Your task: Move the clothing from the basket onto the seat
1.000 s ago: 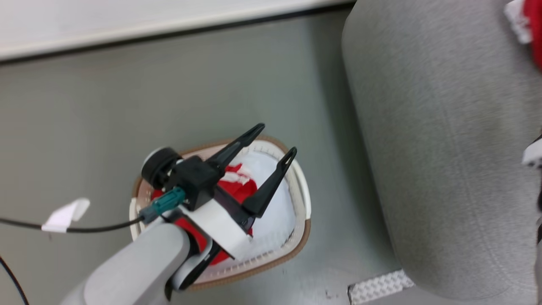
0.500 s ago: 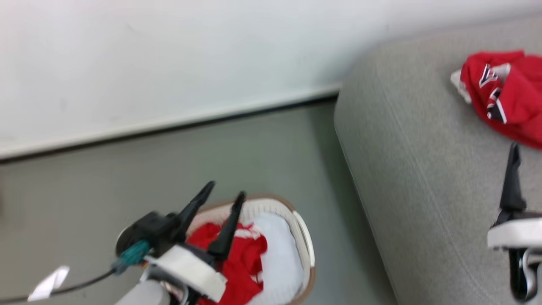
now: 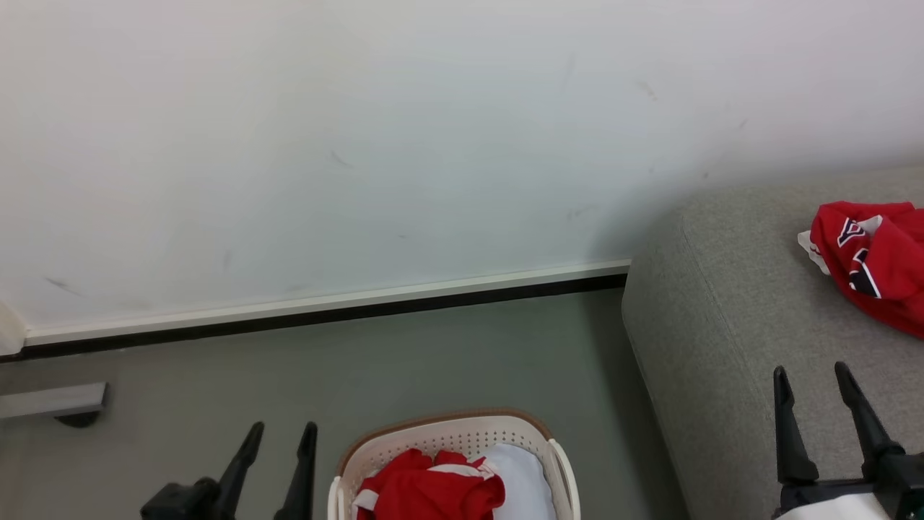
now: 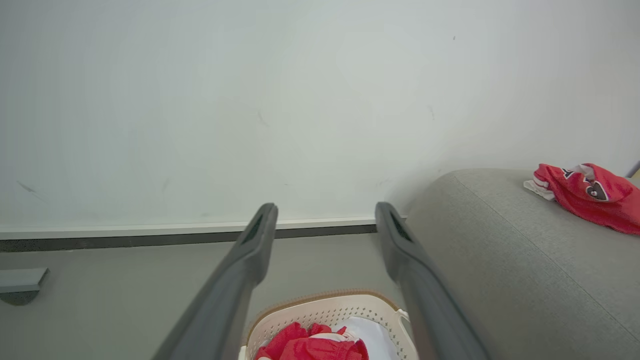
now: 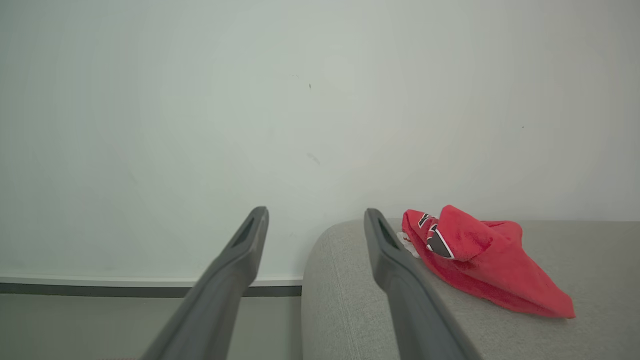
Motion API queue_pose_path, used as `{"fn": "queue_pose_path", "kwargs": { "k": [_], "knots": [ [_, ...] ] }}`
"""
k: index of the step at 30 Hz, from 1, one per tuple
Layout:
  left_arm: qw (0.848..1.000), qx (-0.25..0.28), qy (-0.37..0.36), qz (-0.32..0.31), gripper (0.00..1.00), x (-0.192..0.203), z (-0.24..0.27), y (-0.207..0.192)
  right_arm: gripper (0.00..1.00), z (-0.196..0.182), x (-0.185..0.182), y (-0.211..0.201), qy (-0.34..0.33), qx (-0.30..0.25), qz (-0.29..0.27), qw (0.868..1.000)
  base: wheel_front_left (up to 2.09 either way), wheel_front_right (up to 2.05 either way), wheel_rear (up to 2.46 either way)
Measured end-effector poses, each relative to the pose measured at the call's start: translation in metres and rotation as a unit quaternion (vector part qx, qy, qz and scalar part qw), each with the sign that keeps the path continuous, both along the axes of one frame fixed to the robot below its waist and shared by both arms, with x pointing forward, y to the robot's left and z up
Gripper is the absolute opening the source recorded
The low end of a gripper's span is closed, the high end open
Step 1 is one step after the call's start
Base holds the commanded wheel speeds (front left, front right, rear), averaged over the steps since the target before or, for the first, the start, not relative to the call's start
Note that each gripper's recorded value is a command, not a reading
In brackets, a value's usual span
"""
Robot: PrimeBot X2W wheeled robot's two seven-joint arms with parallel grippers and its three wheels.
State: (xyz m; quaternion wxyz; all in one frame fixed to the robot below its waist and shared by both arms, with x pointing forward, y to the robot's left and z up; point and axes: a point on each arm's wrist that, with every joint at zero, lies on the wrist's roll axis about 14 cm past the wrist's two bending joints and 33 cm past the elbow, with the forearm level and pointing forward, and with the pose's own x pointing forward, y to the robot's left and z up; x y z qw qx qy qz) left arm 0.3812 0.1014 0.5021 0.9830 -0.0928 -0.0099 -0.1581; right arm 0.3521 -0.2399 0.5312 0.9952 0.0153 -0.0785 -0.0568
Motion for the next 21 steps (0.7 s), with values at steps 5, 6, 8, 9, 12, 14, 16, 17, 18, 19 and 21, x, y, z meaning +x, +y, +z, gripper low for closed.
{"fn": "queue_pose_path", "kwargs": {
  "k": [5,6,8,9,12,14,16,17,18,19,21],
  "knots": [
    [0.999,0.007,0.006,0.036,1.00,-0.014,-0.008,0.026,1.00,-0.016,-0.013,0.014,0.017,0.027,0.019,0.999,0.00,0.00,0.00],
    [0.999,0.009,0.008,0.042,1.00,-0.016,-0.010,0.030,1.00,-0.019,-0.015,0.018,0.022,0.030,0.024,0.999,0.00,0.00,0.00],
    [0.999,0.011,0.010,0.049,1.00,-0.021,-0.013,0.035,1.00,-0.028,-0.021,0.024,0.034,0.036,0.032,0.998,0.00,0.00,0.00],
    [0.998,0.010,0.011,0.053,1.00,-0.023,-0.014,0.037,1.00,-0.032,-0.023,0.027,0.039,0.038,0.035,0.998,0.00,0.00,0.00],
    [0.998,0.010,0.015,0.065,1.00,-0.028,-0.018,0.043,1.00,-0.036,-0.026,0.028,0.044,0.053,0.036,0.997,0.00,0.00,0.00],
    [0.997,0.013,0.013,0.070,1.00,-0.029,-0.018,0.047,1.00,-0.038,-0.026,0.034,0.047,0.053,0.045,0.996,0.00,0.00,0.00],
    [0.997,0.011,0.015,0.074,1.00,-0.031,-0.019,0.048,1.00,-0.040,-0.025,0.040,0.050,0.054,0.054,0.996,0.00,0.00,0.00],
    [0.997,0.011,0.016,0.073,1.00,-0.031,-0.020,0.048,1.00,-0.040,-0.024,0.043,0.050,0.053,0.058,0.996,0.00,0.00,0.00],
    [0.997,0.011,0.017,0.075,1.00,-0.032,-0.021,0.049,1.00,-0.040,-0.024,0.044,0.051,0.053,0.061,0.995,0.00,0.00,0.00],
    [0.997,0.010,0.018,0.077,1.00,-0.033,-0.021,0.050,1.00,-0.040,-0.023,0.046,0.052,0.052,0.063,0.995,0.00,0.00,0.00],
    [0.996,0.007,0.018,0.082,1.00,-0.034,-0.021,0.052,1.00,-0.041,-0.022,0.049,0.052,0.050,0.068,0.995,0.00,0.00,0.00]
  ]
}}
